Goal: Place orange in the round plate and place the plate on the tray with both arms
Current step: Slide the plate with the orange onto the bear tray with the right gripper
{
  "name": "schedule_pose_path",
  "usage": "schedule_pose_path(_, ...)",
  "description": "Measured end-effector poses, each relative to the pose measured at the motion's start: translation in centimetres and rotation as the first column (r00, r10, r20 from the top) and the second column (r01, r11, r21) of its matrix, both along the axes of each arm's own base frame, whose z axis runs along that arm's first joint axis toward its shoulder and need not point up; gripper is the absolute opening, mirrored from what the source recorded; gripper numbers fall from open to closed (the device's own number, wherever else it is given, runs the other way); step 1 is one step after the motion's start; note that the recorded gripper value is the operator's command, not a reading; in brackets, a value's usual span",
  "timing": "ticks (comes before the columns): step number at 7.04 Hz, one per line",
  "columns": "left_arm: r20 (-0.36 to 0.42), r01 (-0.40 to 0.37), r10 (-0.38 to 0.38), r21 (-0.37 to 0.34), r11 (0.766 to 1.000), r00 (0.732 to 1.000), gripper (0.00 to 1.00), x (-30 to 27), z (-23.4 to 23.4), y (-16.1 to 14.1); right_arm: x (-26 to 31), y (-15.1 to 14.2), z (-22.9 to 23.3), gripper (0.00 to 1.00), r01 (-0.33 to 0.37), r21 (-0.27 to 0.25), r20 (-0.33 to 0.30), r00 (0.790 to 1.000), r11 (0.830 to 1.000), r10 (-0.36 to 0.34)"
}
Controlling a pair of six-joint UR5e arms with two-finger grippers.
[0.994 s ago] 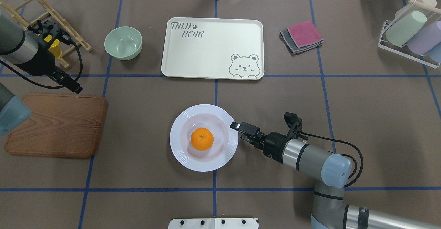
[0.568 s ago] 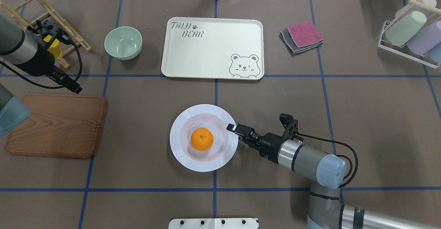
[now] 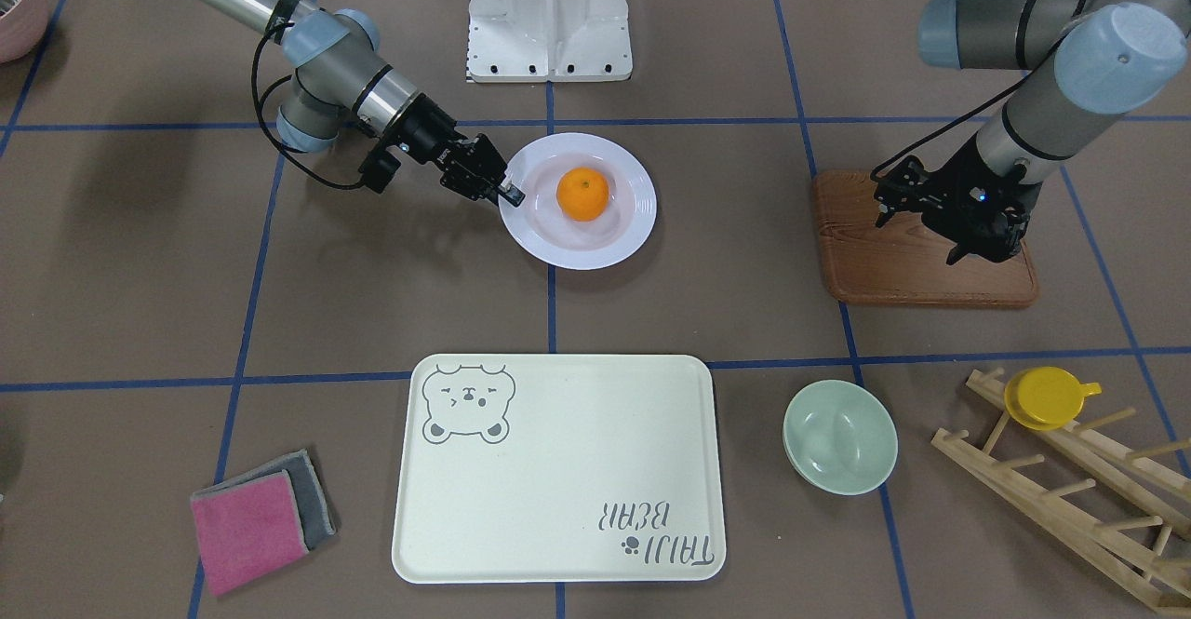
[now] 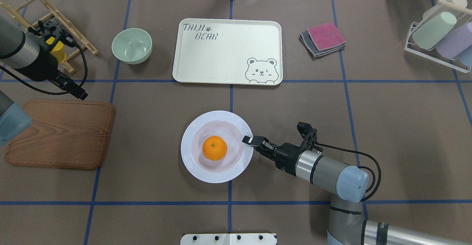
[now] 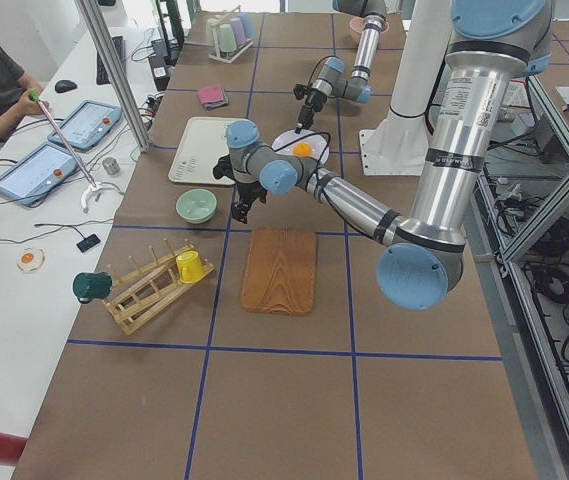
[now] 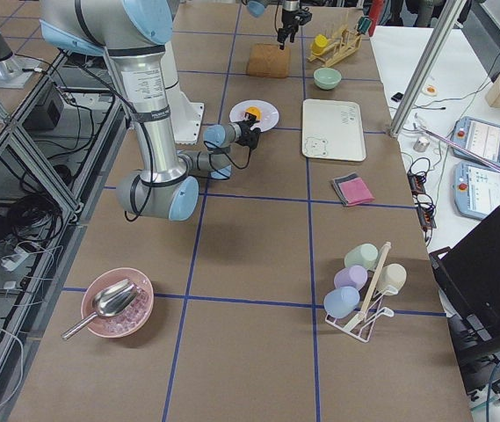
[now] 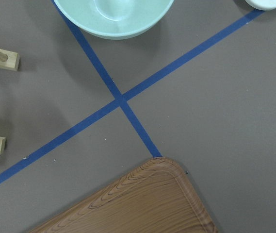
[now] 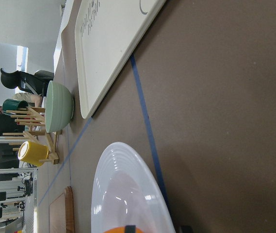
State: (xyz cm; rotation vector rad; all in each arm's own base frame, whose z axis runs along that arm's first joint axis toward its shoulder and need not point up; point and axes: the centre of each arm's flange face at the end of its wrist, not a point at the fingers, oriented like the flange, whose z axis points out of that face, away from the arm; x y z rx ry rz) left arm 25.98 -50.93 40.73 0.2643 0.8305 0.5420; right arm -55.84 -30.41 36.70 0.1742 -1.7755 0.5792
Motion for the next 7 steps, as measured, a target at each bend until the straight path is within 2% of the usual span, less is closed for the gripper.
schedule_pose_path(2, -0.002, 0.000, 0.000, 0.003, 1.000, 1.000, 0.99, 0.0, -0.2, 0.1, 0.2, -0.1, -0.5, 0.00, -0.010, 0.002, 0.015, 1.000, 1.000, 0.010)
schedule_pose_path(3, -0.003, 0.000, 0.000, 0.003, 1.000, 1.000, 0.99, 0.0, -0.2, 0.1, 0.4, -0.4, -1.2, 0.00, -0.040, -0.003, 0.032, 0.999, 0.999, 0.040)
schedule_pose_path(5, -0.003, 0.001, -0.001, 0.004, 1.000, 1.000, 0.99, 0.0, -0.3, 0.1, 1.2, -1.2, -3.0, 0.00, -0.136, -0.027, 0.079, 0.987, 0.990, 0.138)
schedule_pose_path(7, -0.005, 0.001, -0.001, 0.006, 1.000, 1.000, 0.99, -0.1, -0.4, 0.1, 1.7, -2.9, -4.3, 0.00, -0.257, -0.084, 0.116, 0.957, 0.963, 0.266)
